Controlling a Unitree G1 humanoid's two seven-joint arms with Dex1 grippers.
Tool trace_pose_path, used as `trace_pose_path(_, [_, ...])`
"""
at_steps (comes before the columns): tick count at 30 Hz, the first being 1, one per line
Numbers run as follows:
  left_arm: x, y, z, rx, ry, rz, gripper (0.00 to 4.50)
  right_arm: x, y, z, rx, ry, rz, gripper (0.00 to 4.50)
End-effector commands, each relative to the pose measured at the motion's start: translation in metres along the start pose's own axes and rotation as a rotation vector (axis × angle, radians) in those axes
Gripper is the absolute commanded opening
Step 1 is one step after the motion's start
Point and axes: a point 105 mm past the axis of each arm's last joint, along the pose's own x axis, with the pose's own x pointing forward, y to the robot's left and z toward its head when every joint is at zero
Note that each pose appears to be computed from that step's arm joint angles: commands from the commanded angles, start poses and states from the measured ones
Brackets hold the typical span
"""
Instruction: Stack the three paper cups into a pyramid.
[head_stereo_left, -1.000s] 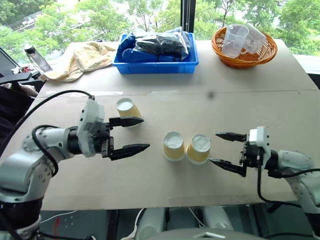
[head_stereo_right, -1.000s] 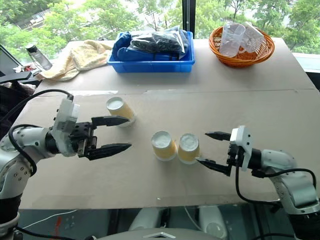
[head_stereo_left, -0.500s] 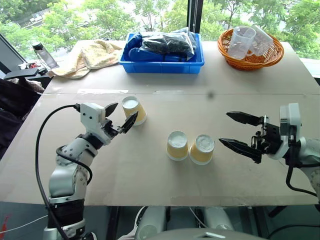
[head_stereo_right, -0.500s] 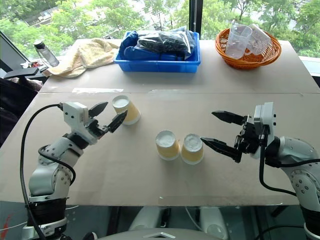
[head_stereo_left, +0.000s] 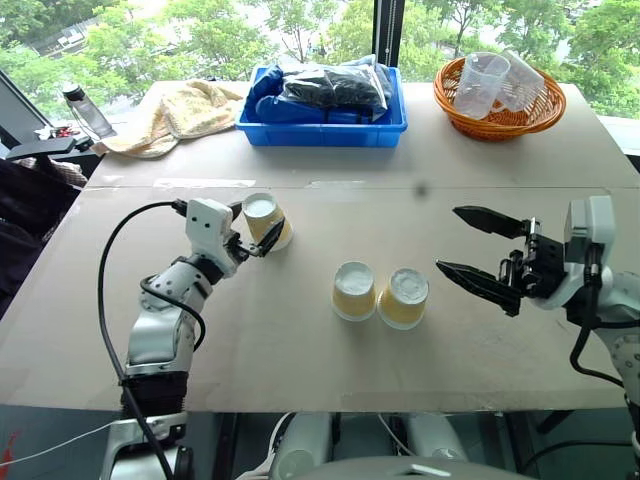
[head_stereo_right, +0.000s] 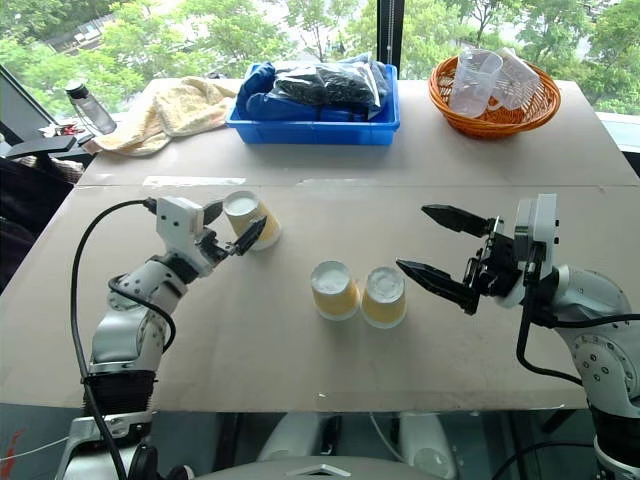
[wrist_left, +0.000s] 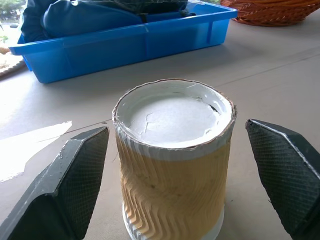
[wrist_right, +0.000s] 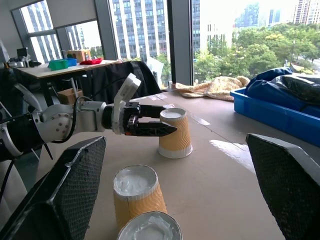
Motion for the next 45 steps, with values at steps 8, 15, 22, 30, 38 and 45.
trace_pose_path(8, [0.007, 0.005, 0.012, 0.025, -0.038, -0.043, 3.65, 0.000, -0.004, 0.001, -0.070, 0.011, -0.045, 4.50])
trace_pose_path(15, [0.006, 0.007, 0.013, 0.026, -0.045, -0.040, 2.43, 0.000, -0.006, 0.000, -0.076, 0.019, -0.056, 4.50])
trace_pose_path(22, [0.009, -0.021, 0.062, -0.027, -0.200, -0.243, 2.43, -0.007, -0.011, -0.001, -0.071, 0.023, -0.065, 4.50])
trace_pose_path(30, [0.008, -0.093, 0.111, -0.002, -0.192, -0.750, 2.43, -0.034, -0.007, -0.008, -0.026, 0.080, -0.028, 4.50])
trace_pose_path(38, [0.012, -0.156, 0.115, 0.059, -0.140, -1.092, 2.43, -0.054, 0.008, -0.014, -0.028, 0.113, -0.095, 4.50])
trace_pose_path(45, [0.016, -0.159, 0.105, 0.129, -0.059, -1.192, 2.43, -0.055, 0.012, -0.015, -0.033, 0.091, -0.143, 4.50])
